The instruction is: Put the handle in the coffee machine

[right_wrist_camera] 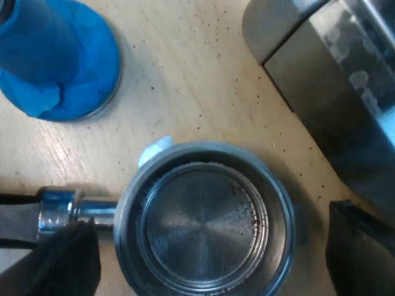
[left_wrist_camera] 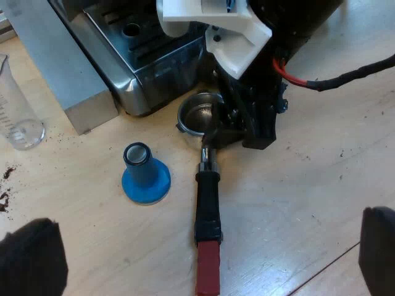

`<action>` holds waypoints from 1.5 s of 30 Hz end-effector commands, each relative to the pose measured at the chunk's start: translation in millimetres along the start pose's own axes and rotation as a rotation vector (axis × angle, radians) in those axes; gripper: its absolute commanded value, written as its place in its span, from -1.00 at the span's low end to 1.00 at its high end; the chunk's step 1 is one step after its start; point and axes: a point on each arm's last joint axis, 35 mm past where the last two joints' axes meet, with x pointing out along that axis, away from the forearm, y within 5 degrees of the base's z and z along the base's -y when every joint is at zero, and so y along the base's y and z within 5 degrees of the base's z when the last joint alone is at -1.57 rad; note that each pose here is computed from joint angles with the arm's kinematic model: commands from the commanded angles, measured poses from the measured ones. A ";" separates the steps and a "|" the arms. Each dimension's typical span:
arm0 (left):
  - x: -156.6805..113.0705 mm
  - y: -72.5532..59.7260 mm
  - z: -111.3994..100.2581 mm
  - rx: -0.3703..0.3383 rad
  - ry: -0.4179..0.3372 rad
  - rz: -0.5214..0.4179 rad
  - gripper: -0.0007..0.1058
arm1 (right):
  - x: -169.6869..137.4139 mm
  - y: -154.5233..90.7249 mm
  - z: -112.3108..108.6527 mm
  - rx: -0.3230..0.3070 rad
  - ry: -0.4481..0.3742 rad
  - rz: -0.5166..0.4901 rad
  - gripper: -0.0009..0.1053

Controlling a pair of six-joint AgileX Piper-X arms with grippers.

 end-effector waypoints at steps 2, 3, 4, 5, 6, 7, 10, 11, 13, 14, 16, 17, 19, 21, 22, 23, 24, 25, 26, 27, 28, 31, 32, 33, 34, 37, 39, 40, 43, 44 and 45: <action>-0.9 0.0 -0.6 -0.010 -0.002 -0.003 0.85 | 1.3 -4.0 1.6 -0.013 -0.023 0.025 0.46; -0.9 0.0 -0.6 -0.010 -0.002 -0.003 0.85 | 2.3 -5.0 1.4 -0.010 -0.028 0.032 0.46; -0.9 0.0 -0.6 -0.010 -0.002 -0.003 0.85 | 2.4 -6.1 1.3 -0.008 -0.031 0.031 0.46; -0.9 0.0 -0.6 -0.010 -0.002 -0.003 0.85 | 3.3 -7.0 0.7 -0.005 -0.029 0.031 0.46; -0.9 0.0 -0.6 -0.010 -0.002 -0.003 0.85 | 3.7 -7.6 0.3 -0.004 -0.027 0.031 0.46; -0.9 0.0 -0.6 -0.010 -0.002 -0.003 0.85 | 3.6 -8.1 0.1 -0.003 -0.028 0.032 0.46; -0.9 0.0 -0.6 -0.010 -0.002 -0.003 0.85 | 5.8 -9.6 -0.5 0.002 -0.033 0.040 0.46; -0.9 0.0 -0.6 -0.010 -0.002 -0.003 0.85 | 8.4 -9.5 -1.3 0.004 -0.035 0.064 0.46; -0.9 0.0 -0.6 -0.010 -0.002 -0.003 0.85 | 12.6 -9.6 -2.9 0.013 -0.030 0.079 0.45; -0.9 0.0 -0.6 -0.010 -0.002 -0.003 0.85 | 13.7 -9.2 -3.2 0.012 -0.027 0.079 0.43; -0.9 0.0 -0.6 -0.010 -0.002 -0.003 0.85 | 16.5 -8.8 -4.1 0.012 -0.021 0.082 0.41; -0.9 0.0 -0.6 -0.010 -0.002 -0.003 0.85 | 17.9 -8.6 -4.6 0.013 -0.018 0.083 0.41; -0.9 0.0 -0.6 -0.010 -0.002 -0.003 0.85 | 17.8 -8.6 -4.6 0.013 -0.018 0.083 0.41; -0.9 0.0 -0.6 -0.010 -0.002 -0.003 0.85 | 17.8 -9.0 -3.5 0.012 -0.027 0.079 0.41; -0.9 0.0 -0.6 -0.010 -0.002 -0.003 0.85 | 17.8 -9.1 -3.2 0.012 -0.030 0.078 0.41; -0.9 0.0 -0.6 -0.010 -0.002 -0.003 0.85 | 17.8 -9.4 -2.4 0.012 -0.038 0.075 0.41; -0.9 0.0 -0.6 -0.010 -0.002 -0.003 0.85 | 17.8 -9.7 -1.8 0.012 -0.043 0.073 0.41; -0.9 0.0 -0.6 -0.010 -0.002 -0.003 0.85 | 17.8 -9.8 -1.3 0.012 -0.047 0.072 0.41; -0.9 0.0 -0.6 -0.010 -0.002 -0.003 0.85 | 17.8 -10.1 -0.7 0.011 -0.053 0.070 0.40; -0.9 0.0 -0.6 -0.010 -0.002 -0.003 0.85 | 17.8 -10.1 -0.7 0.011 -0.053 0.069 0.38; -0.9 0.0 -0.6 -0.010 -0.002 -0.003 0.85 | 17.8 -10.1 -0.7 0.011 -0.053 0.070 0.37; -0.9 0.0 -0.6 -0.010 -0.002 -0.003 0.85 | 17.8 -10.1 -0.7 0.011 -0.053 0.070 0.22; -0.9 0.0 -0.6 -0.008 -0.002 -0.003 0.85 | 17.8 -10.1 -0.7 0.011 -0.053 0.070 0.10; -0.9 0.0 -0.6 -0.007 -0.002 -0.003 0.85 | 17.8 -10.1 -0.7 0.012 -0.053 0.070 -0.03; -0.9 0.0 -0.6 -0.007 -0.002 -0.003 0.85 | 17.7 -9.8 -0.9 0.012 -0.052 0.074 -0.15; -0.9 0.0 -0.2 0.000 -0.005 -0.004 0.85 | 17.7 -8.7 -2.9 0.013 -0.037 0.092 -0.66; -0.9 -0.1 0.3 0.015 -0.010 -0.004 0.85 | 17.7 -7.9 -4.9 0.016 -0.019 0.099 -0.98; -0.9 -0.2 0.7 0.037 -0.013 -0.005 0.85 | 17.7 -7.7 -5.3 0.016 -0.015 0.100 -0.98; -0.4 -0.3 1.5 0.112 -0.013 -0.004 0.85 | 13.5 -6.3 -9.1 0.037 0.025 0.115 -0.98; -0.3 -0.3 1.6 0.117 -0.013 -0.004 0.85 | 7.5 -6.1 -10.0 0.059 0.038 0.116 -0.98; 0.1 -0.5 1.9 0.148 -0.010 -0.009 0.85 | 2.1 -6.5 -10.4 0.072 0.049 0.106 -0.98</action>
